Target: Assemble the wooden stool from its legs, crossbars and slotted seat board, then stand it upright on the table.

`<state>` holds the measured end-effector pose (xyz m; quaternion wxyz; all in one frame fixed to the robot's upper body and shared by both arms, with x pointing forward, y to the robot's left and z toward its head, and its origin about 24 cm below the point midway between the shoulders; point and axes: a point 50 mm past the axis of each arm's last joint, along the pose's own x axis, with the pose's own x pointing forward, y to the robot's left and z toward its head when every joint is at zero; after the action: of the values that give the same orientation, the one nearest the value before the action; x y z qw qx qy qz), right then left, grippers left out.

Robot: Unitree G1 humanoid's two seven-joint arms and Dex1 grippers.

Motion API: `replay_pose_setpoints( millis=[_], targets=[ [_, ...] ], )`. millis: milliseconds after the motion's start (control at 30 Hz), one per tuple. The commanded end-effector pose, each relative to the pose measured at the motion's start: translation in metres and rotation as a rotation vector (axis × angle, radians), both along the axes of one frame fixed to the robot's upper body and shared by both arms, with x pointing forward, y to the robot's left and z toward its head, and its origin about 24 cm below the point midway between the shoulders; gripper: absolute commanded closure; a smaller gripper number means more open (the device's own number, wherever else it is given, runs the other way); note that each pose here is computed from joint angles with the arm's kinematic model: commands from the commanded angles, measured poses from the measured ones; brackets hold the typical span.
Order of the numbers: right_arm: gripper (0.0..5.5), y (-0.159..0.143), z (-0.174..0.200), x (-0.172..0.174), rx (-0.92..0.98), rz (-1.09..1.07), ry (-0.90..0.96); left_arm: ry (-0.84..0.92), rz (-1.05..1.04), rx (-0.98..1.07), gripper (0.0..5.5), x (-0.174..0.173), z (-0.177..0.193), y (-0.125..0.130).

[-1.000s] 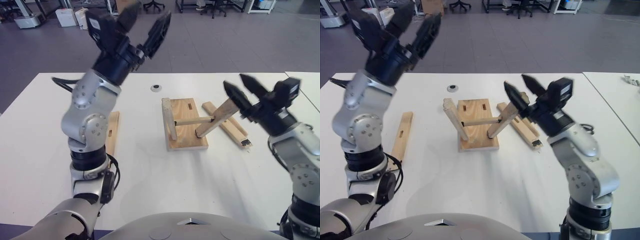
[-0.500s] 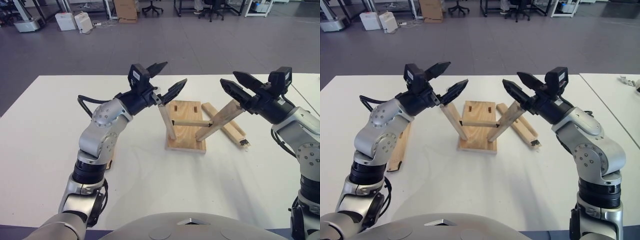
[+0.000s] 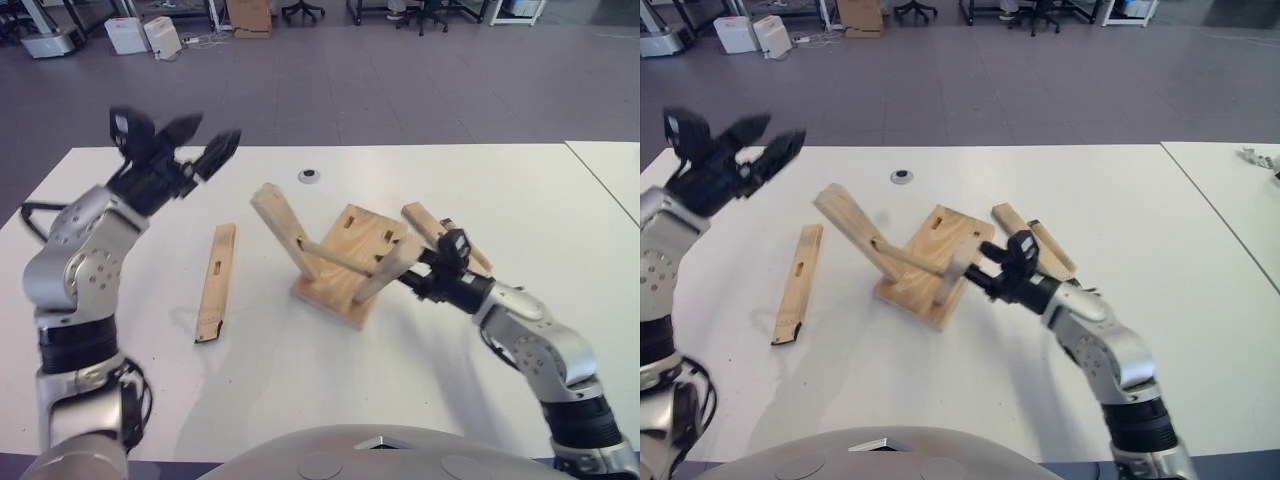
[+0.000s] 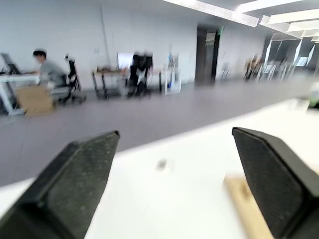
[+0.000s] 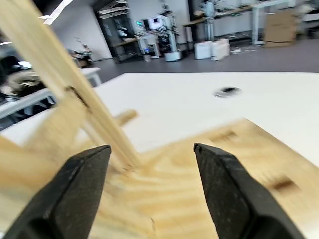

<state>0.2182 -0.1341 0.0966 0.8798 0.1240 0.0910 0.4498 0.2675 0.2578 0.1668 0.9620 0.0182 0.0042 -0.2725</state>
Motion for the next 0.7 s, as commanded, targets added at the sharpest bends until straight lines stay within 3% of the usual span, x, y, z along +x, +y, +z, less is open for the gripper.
replay_pose_setpoints(
  millis=[33,100,167,233,300,400,467,567,700],
  targets=[
    [2.38,0.013,0.005,-0.009,-0.067,0.22,-0.009,0.107,-0.02,0.244,1.34,-0.019,-0.024,0.022],
    [2.38,0.009,0.01,-0.005,-0.095,0.221,-0.039,0.177,-0.074,0.352,1.34,-0.031,-0.038,0.023],
    [2.38,-0.006,0.013,0.015,-0.138,0.086,-0.093,0.216,-0.144,0.414,1.34,-0.037,-0.046,0.017],
    [2.38,-0.049,-0.002,0.058,-0.351,-0.209,-0.068,0.259,-0.274,0.485,1.34,-0.044,-0.054,-0.002],
    [2.38,-0.081,-0.019,0.083,-0.518,-0.341,-0.037,0.297,-0.402,0.548,1.34,-0.05,-0.063,-0.022],
    [2.38,-0.088,-0.05,0.102,-0.75,-0.257,-0.036,0.333,-0.588,0.625,1.34,-0.056,-0.078,-0.053],
    [2.38,-0.077,-0.068,0.102,-0.866,-0.052,-0.063,0.351,-0.676,0.658,1.34,-0.057,-0.086,-0.072],
    [2.38,-0.063,-0.068,0.1,-0.821,0.131,-0.13,0.387,-0.689,0.761,1.34,-0.053,-0.104,-0.075],
    [2.38,-0.068,-0.062,0.086,-0.857,0.291,-0.242,0.355,-0.574,0.778,1.34,-0.032,-0.127,-0.079]
  ],
)
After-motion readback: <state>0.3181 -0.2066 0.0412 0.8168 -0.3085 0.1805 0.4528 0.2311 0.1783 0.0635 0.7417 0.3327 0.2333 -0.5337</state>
